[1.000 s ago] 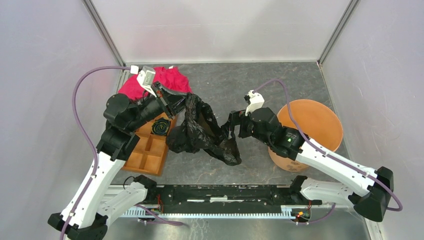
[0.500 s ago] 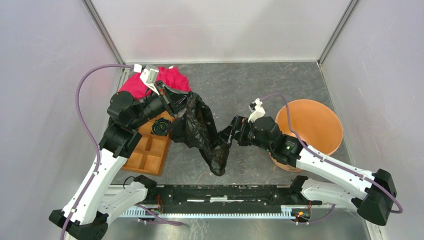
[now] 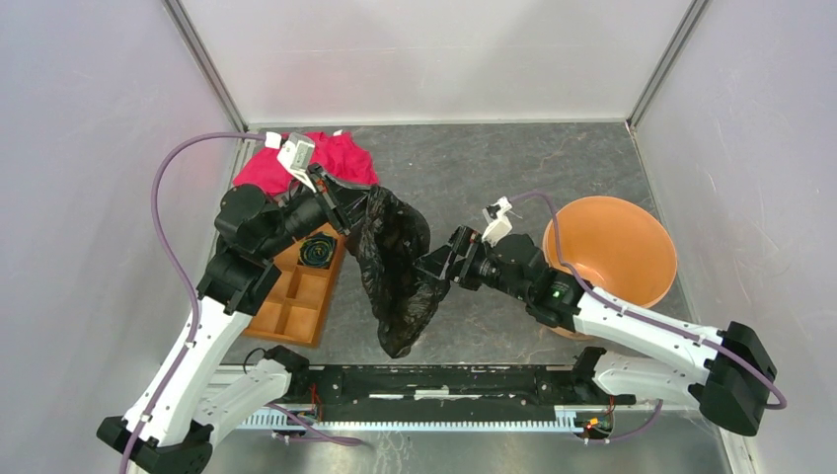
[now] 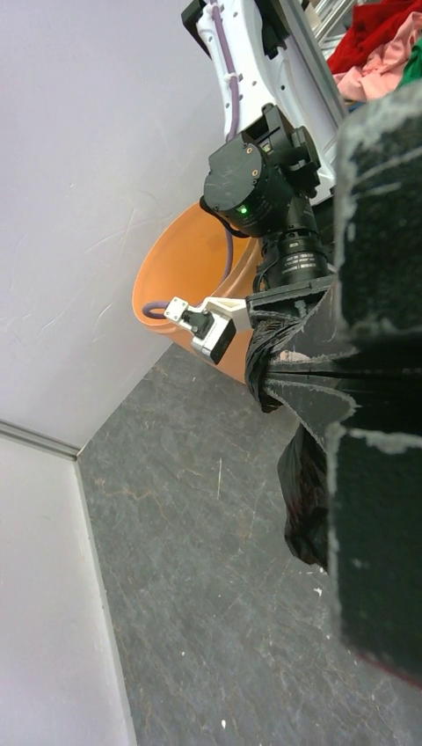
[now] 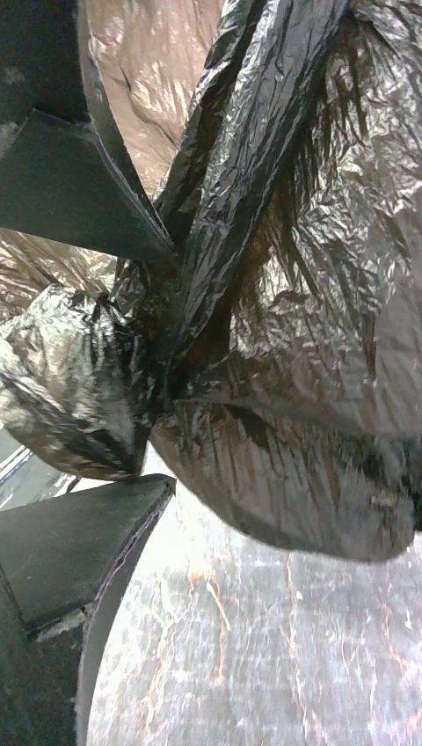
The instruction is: Put the trash bags into the trash bin
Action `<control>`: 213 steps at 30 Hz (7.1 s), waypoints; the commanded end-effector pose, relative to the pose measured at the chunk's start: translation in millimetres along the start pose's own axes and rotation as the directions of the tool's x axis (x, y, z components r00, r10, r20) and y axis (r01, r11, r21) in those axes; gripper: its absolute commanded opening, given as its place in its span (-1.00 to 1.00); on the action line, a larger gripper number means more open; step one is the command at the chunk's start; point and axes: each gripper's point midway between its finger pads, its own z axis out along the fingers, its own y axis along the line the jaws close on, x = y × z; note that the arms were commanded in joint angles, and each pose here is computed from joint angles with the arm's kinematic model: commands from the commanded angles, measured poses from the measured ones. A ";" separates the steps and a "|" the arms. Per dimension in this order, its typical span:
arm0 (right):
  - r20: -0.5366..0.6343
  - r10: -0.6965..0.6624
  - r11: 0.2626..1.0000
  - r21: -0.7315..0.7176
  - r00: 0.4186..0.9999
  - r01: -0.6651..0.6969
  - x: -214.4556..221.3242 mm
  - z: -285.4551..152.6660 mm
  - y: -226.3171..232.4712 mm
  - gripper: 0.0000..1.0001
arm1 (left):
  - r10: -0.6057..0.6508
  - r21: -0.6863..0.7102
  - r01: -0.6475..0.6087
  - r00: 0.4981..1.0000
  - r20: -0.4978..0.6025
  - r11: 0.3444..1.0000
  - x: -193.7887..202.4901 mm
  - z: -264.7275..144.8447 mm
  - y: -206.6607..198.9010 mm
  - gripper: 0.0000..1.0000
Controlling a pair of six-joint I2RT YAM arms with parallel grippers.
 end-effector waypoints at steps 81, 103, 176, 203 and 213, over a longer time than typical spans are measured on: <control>0.502 -0.714 0.597 0.074 0.487 0.799 -155.9 -127.2 158.4 -0.99 | -0.321 -0.437 0.363 0.932 0.170 0.823 118.1 -76.3 94.8 1.00; 0.521 -0.707 0.598 0.081 0.478 0.797 -155.7 -147.3 155.1 -0.99 | -0.612 -0.383 0.587 0.788 0.069 0.713 175.5 -48.1 91.1 1.00; 0.223 -0.787 0.606 0.111 0.575 0.787 -69.5 -70.4 35.9 -0.99 | -0.156 -0.428 0.182 0.983 0.094 0.885 26.3 -85.2 48.0 -0.96; -0.029 -0.863 0.464 0.355 0.505 0.812 -113.4 -92.1 35.1 0.39 | -0.108 -0.430 0.150 0.987 0.122 0.890 16.9 12.2 109.4 -0.96; 0.030 -0.848 0.470 0.505 0.529 0.724 -143.3 -160.3 25.2 0.96 | -0.015 -0.424 0.034 0.999 0.048 0.905 38.1 31.4 131.2 -0.96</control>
